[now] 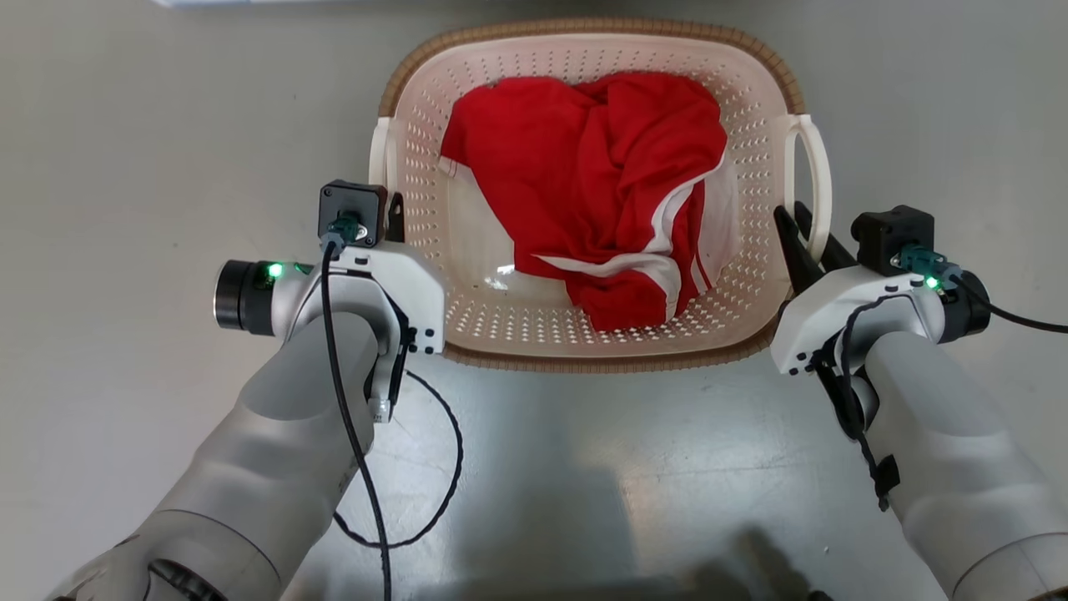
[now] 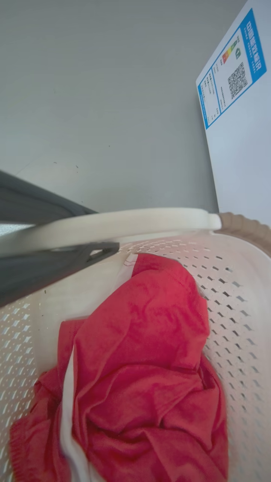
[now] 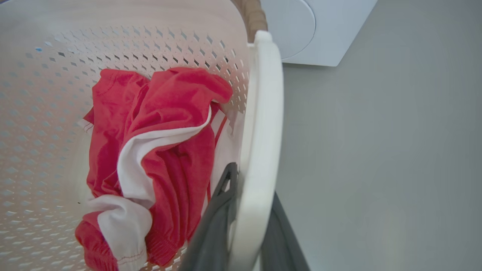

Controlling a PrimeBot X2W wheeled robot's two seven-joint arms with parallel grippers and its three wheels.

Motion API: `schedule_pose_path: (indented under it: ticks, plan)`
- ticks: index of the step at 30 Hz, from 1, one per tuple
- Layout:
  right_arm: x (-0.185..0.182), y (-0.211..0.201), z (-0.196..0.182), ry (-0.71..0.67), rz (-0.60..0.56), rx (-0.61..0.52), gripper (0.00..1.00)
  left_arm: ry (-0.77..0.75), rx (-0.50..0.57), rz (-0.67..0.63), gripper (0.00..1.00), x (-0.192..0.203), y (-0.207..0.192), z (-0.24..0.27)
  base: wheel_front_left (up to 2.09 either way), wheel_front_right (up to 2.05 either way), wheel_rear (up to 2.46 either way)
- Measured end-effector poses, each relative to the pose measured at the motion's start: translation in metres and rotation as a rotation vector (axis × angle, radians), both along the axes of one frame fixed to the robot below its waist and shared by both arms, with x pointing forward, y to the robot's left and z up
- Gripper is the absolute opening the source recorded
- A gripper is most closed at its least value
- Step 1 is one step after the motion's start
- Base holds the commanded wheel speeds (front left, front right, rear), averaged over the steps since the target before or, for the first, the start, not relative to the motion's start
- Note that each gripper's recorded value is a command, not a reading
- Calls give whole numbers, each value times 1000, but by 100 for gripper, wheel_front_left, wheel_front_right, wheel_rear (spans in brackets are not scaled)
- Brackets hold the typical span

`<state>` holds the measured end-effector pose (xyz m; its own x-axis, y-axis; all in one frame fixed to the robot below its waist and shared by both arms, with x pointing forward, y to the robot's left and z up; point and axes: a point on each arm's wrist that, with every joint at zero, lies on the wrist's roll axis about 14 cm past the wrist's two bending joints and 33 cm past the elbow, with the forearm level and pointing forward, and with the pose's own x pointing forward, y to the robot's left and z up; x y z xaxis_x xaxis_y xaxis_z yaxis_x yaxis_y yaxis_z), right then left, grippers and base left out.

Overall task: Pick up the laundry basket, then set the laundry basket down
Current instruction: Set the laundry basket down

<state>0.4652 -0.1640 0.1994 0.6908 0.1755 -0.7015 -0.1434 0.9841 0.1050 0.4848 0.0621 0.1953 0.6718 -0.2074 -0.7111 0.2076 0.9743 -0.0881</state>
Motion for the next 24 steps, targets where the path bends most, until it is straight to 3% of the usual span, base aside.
schedule_pose_path:
  ticks: [24]
  plan:
    - [2,7,-28,28,-14,10,0,4,48,18,0,7,16,-27,0,0,0]
